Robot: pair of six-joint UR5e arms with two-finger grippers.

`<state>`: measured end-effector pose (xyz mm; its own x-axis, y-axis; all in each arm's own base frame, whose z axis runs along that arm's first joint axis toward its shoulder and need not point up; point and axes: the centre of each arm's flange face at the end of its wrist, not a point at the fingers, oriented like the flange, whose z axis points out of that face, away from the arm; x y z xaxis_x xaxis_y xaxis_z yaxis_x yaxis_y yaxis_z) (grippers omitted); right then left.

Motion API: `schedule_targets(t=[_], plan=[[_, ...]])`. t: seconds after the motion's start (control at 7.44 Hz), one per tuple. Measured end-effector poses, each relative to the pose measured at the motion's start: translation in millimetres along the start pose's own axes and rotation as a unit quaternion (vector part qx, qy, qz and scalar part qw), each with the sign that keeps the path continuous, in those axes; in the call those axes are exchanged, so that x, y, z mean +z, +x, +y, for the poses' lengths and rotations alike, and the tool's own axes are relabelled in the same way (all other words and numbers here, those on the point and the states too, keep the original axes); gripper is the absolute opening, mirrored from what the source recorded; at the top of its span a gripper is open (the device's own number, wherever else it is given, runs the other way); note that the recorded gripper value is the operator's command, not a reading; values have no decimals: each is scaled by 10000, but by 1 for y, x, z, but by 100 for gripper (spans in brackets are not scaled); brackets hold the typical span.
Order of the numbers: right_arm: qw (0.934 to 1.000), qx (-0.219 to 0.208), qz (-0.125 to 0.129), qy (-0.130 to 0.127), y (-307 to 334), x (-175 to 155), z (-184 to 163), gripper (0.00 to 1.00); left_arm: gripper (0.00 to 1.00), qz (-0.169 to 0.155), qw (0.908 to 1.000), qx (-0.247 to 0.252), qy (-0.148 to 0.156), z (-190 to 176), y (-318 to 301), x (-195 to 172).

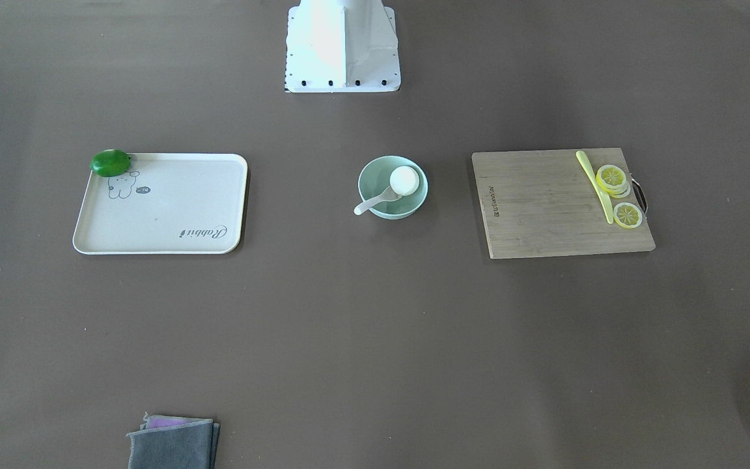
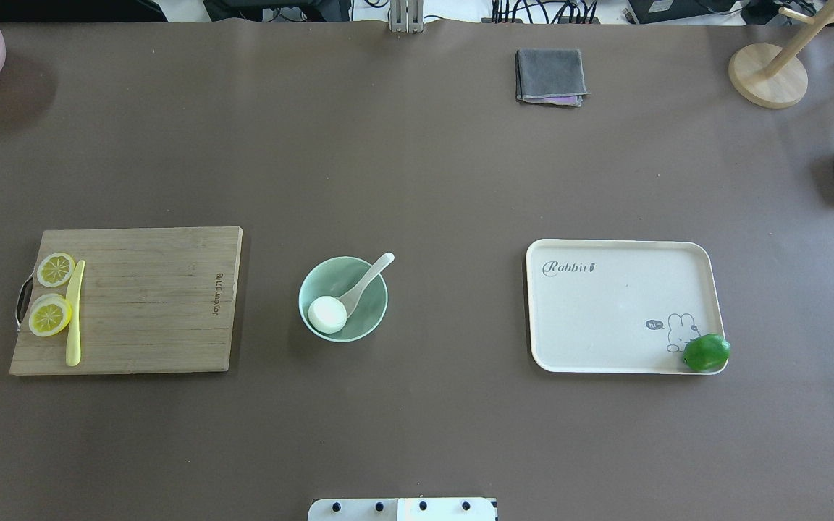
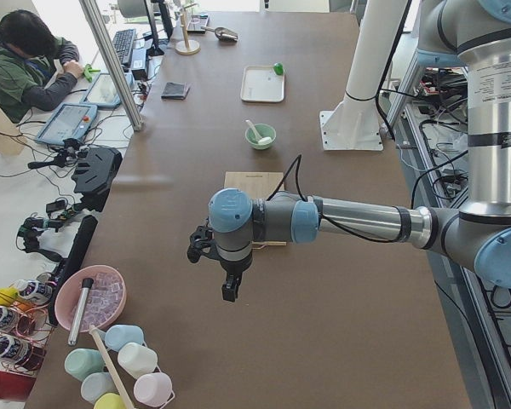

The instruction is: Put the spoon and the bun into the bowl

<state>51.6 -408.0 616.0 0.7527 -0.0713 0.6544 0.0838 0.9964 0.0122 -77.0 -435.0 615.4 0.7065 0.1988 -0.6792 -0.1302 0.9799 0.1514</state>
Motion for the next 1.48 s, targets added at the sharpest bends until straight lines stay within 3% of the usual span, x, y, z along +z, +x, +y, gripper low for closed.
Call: schedule_targets(t=[1.48], plan=[[9999,-83,-50,-32,-5,3,-1,100,98,17,10000,-39,-40,7,-2,4]])
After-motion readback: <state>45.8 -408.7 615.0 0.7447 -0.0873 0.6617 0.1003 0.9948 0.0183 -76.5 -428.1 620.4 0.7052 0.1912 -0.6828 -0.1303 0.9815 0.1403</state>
